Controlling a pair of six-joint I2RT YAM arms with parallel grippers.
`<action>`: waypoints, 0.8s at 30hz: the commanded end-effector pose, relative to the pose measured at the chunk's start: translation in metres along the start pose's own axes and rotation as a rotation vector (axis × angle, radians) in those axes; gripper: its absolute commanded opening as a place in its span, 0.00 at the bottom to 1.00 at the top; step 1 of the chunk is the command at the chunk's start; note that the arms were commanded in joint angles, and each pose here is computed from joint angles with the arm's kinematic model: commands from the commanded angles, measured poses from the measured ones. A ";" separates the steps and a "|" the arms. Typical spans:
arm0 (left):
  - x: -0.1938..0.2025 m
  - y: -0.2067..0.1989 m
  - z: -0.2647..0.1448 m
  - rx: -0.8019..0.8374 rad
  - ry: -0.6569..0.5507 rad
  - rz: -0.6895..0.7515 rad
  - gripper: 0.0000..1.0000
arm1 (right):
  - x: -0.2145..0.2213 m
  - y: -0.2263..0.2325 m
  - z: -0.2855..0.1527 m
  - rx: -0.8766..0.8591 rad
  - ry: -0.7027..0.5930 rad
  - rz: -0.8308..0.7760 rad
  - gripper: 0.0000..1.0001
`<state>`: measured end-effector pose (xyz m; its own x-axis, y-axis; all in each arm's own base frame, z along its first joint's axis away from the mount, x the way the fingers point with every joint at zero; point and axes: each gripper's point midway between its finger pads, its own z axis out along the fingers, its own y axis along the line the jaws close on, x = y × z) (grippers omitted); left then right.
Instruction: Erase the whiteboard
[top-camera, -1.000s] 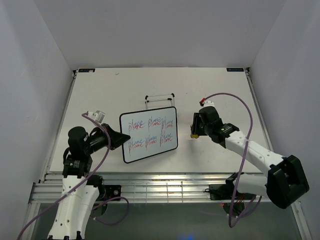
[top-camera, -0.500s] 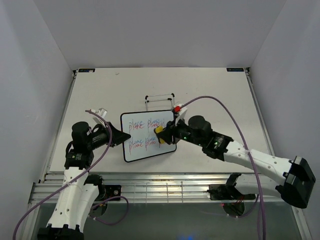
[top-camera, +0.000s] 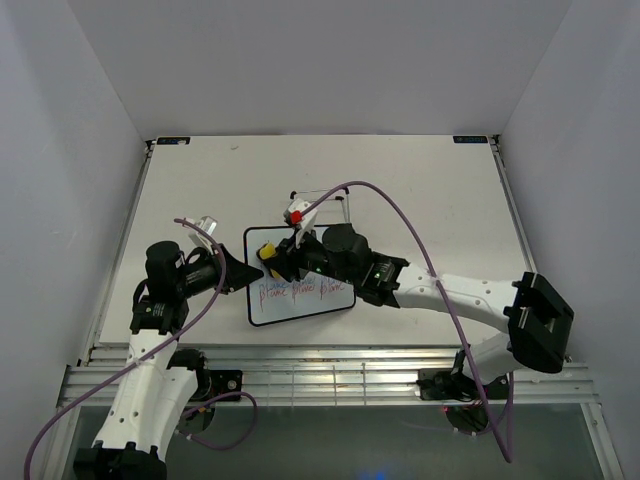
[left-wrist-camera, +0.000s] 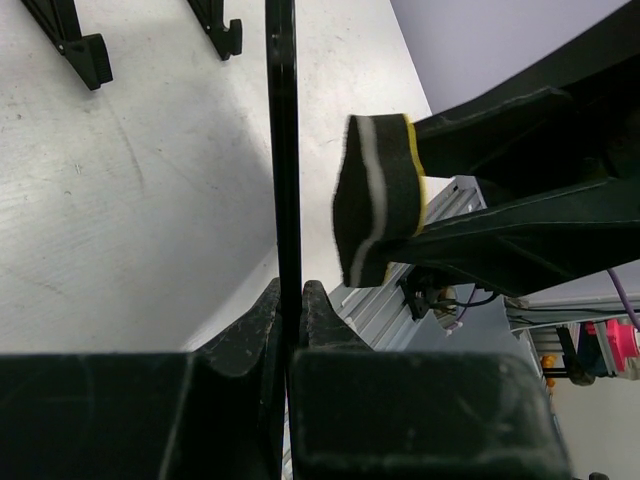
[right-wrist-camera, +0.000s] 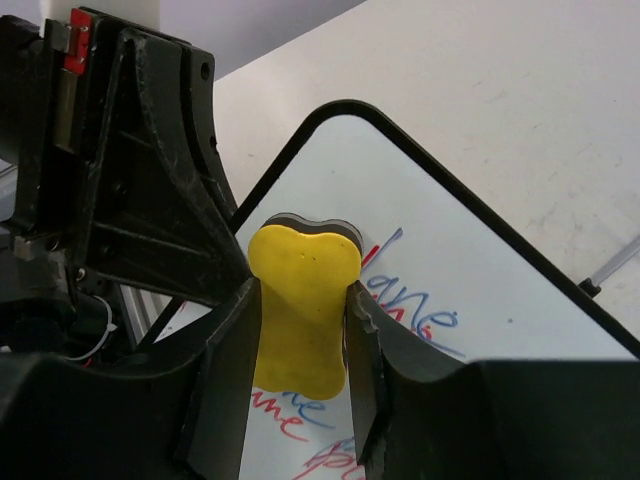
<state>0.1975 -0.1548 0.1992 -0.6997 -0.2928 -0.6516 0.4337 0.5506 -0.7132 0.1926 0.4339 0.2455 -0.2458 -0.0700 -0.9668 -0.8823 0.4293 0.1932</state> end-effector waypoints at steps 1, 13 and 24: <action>-0.014 -0.026 -0.003 0.103 -0.030 0.086 0.00 | -0.033 0.007 0.015 -0.026 -0.090 -0.066 0.31; -0.009 -0.039 -0.007 0.174 -0.016 0.124 0.00 | -0.010 -0.005 0.029 0.003 -0.033 -0.118 0.31; -0.004 -0.050 -0.009 0.232 -0.003 0.152 0.00 | 0.016 -0.072 0.006 0.152 0.016 -0.064 0.31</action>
<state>0.1962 -0.1568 0.1992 -0.6876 -0.2893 -0.6660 0.4587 0.5380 -0.7072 0.2261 0.4316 0.2263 -0.1827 -0.1110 -0.9769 -0.8842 0.4529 0.1139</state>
